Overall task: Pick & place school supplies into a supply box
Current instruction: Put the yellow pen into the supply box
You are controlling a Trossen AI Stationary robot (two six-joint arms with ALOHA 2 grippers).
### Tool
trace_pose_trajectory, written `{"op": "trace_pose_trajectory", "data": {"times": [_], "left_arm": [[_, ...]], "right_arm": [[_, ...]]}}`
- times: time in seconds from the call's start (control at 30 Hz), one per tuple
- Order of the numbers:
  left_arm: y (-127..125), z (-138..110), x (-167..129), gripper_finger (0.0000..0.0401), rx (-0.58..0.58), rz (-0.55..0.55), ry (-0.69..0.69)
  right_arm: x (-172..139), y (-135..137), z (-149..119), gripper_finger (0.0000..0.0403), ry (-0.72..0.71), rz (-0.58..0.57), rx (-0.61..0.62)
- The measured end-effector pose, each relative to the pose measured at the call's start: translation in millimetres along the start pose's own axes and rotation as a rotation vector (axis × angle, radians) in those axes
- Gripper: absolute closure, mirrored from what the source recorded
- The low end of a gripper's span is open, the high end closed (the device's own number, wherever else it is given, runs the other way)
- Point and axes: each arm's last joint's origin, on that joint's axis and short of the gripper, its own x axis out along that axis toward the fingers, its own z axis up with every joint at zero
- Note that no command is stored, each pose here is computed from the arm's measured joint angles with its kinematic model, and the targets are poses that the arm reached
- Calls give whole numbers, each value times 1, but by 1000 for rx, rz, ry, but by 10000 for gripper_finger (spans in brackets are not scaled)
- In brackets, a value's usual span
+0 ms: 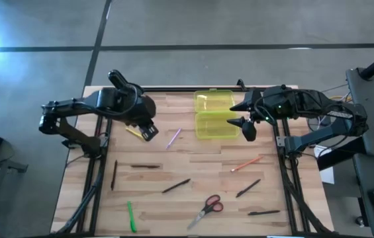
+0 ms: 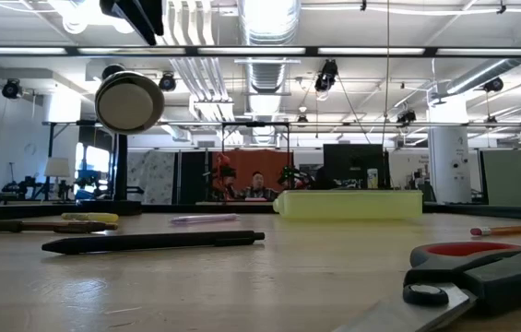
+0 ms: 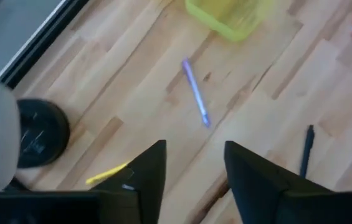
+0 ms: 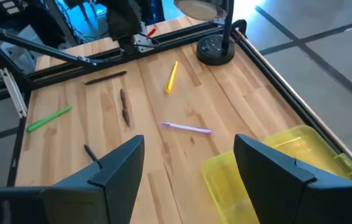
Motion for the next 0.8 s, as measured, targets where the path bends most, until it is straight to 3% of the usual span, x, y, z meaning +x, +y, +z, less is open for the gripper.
{"op": "trace_pose_trajectory", "data": {"times": [0.27,0.4,0.63,0.8], "left_arm": [[5,-6,8,124,-1,154,101],[0,-8,10,64,36,112,129],[-11,-20,9,47,96,47,176],[-23,-35,12,47,280,11,222]], "right_arm": [[0,0,0,164,1,0,-9],[0,0,-3,159,36,9,-7],[0,-1,-8,162,89,11,17],[0,-1,-8,163,89,11,15]]}}
